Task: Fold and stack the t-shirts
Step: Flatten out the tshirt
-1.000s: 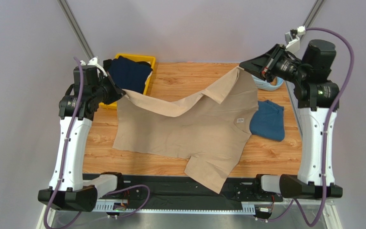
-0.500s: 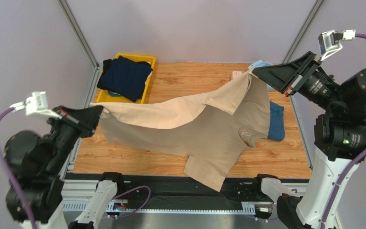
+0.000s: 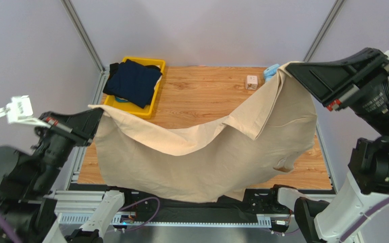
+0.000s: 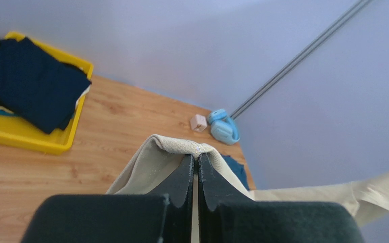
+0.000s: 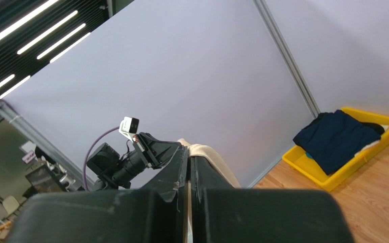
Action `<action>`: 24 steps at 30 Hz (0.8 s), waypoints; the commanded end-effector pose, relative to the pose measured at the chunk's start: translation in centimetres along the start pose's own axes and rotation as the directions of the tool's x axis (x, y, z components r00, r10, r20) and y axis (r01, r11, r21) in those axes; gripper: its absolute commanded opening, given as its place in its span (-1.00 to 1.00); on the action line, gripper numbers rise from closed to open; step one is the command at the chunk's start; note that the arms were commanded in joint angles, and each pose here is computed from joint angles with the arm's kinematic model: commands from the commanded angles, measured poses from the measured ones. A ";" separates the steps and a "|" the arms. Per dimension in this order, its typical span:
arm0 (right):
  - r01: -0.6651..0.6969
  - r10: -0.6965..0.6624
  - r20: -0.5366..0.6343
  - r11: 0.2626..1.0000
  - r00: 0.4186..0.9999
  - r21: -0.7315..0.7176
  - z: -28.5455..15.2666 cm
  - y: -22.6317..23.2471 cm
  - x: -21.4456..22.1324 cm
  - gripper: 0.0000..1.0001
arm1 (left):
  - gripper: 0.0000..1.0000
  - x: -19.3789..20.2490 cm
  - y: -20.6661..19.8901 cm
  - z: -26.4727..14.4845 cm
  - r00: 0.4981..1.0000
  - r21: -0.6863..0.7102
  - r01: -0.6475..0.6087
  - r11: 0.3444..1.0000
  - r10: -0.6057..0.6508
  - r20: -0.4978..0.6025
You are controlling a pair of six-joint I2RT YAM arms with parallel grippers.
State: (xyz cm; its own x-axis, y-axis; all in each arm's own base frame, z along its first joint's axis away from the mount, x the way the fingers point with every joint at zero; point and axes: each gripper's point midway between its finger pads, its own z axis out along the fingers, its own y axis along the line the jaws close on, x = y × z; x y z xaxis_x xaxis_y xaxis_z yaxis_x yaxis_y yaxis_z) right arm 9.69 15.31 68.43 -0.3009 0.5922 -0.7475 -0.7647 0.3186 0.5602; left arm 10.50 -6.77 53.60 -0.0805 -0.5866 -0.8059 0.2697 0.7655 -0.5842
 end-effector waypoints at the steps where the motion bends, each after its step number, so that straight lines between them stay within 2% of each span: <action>1: -0.177 0.170 0.054 0.970 0.984 0.164 3.0 -10.3 -2.7 -1.00 | -1.00 4.9 5.8 6.3 0.975 -0.175 0.008 0.985 -0.046 -0.215; 6: -0.262 0.257 0.062 0.901 0.964 0.346 4.2 -21.5 -2.3 -1.00 | -1.00 11.2 12.9 9.8 0.902 -0.336 -0.092 0.937 -0.065 -0.427; 11: -0.342 0.397 0.018 0.766 0.918 0.544 3.4 -32.3 2.0 -1.00 | -1.00 15.3 18.7 11.1 0.845 -0.467 -0.192 0.863 -0.097 -0.526; 13: -0.369 0.468 0.010 0.683 0.883 0.630 2.5 -36.7 5.0 -1.00 | -1.00 16.8 20.6 11.2 0.812 -0.496 -0.238 0.835 -0.109 -0.573; 17: -0.335 0.510 -0.009 0.579 0.860 0.743 0.6 -42.1 9.0 -1.00 | -1.00 20.5 23.8 11.5 0.736 -0.507 -0.306 0.806 -0.137 -0.662; 18: -0.309 0.507 -0.031 0.572 0.862 0.760 0.3 -42.9 9.7 -1.00 | -1.00 21.2 24.6 11.6 0.721 -0.509 -0.325 0.797 -0.139 -0.679; 19: -0.303 0.532 -0.028 0.524 0.847 0.796 -0.3 -44.7 10.7 -1.00 | -1.00 21.9 25.6 12.1 0.701 -0.502 -0.352 0.790 -0.133 -0.700; 22: -0.265 0.563 -0.066 0.486 0.824 0.833 -0.5 -47.0 12.5 -1.00 | -1.00 23.7 28.7 12.7 0.653 -0.504 -0.436 0.745 -0.124 -0.747; 24: -0.261 0.580 -0.083 0.484 0.811 0.835 -0.1 -47.8 13.3 -1.00 | -1.00 24.1 29.7 13.2 0.640 -0.500 -0.464 0.731 -0.114 -0.760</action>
State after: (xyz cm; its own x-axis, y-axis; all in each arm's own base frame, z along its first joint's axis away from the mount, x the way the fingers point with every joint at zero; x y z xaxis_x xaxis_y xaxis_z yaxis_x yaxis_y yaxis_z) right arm 41.17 7.94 32.68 -0.7163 0.6570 -0.2350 0.2252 0.5365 0.8133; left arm 26.84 -3.22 19.32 -0.8113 -0.3475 -0.4702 -0.2833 0.9371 -0.2037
